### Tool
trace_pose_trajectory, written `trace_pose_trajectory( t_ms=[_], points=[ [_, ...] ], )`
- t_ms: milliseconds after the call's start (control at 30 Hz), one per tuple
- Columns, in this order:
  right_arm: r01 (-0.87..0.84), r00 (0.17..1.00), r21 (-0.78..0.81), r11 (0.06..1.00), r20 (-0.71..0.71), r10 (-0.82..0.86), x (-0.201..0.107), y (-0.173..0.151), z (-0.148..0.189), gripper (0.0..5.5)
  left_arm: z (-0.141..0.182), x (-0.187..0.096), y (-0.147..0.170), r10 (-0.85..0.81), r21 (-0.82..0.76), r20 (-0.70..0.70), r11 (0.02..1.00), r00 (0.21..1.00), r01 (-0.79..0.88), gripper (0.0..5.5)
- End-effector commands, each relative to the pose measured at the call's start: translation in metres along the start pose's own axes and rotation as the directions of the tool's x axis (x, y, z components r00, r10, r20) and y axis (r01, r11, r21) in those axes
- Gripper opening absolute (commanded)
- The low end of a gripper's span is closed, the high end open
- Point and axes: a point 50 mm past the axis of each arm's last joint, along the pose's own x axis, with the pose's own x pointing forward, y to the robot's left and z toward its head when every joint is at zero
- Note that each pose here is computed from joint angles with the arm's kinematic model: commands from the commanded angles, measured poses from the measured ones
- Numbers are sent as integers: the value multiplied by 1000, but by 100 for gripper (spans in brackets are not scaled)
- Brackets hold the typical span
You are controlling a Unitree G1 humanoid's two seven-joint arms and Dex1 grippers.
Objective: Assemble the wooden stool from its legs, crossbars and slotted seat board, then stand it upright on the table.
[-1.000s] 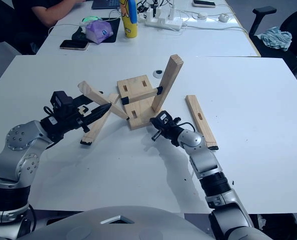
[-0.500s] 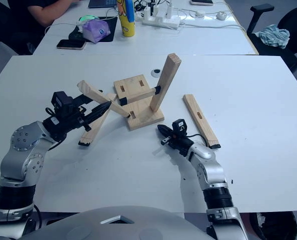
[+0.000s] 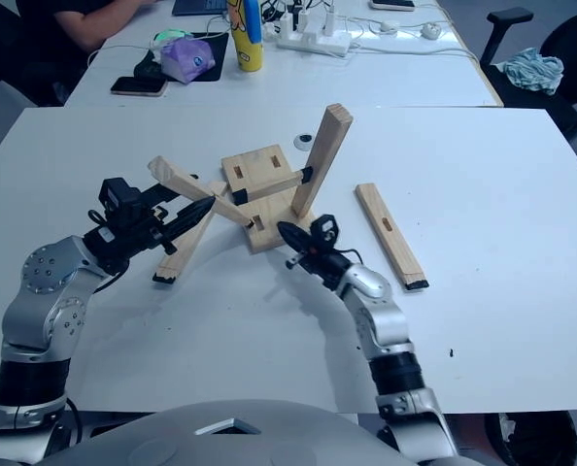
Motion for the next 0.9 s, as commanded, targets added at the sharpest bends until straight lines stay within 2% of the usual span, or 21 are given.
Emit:
trace_pose_trajectory(
  t_ms=[33, 167, 467, 733, 900],
  points=[
    [76, 997, -104, 992, -11, -78, 21, -4, -1, 0, -6, 2, -2, -15, -22, -25, 1000, 1000, 14, 208],
    [128, 990, -170, 977, -36, -136, 25, -9, -6, 0, -7, 1, -2, -22, -27, -29, 999, 999, 21, 208],
    [80, 955, -221, 972, -262, -138, 22, -1, -36, 0, -9, -3, -4, -3, -40, -35, 999, 999, 2, 208],
    [147, 783, -250, 957, -562, -267, -11, -26, -72, 0, -1, -4, -3, 2, -31, -25, 1000, 1000, -3, 208],
    [64, 666, -265, 962, -707, -238, -31, -34, -83, 0, 3, -6, 1, 17, -20, -19, 1000, 1000, -18, 208]
  ],
)
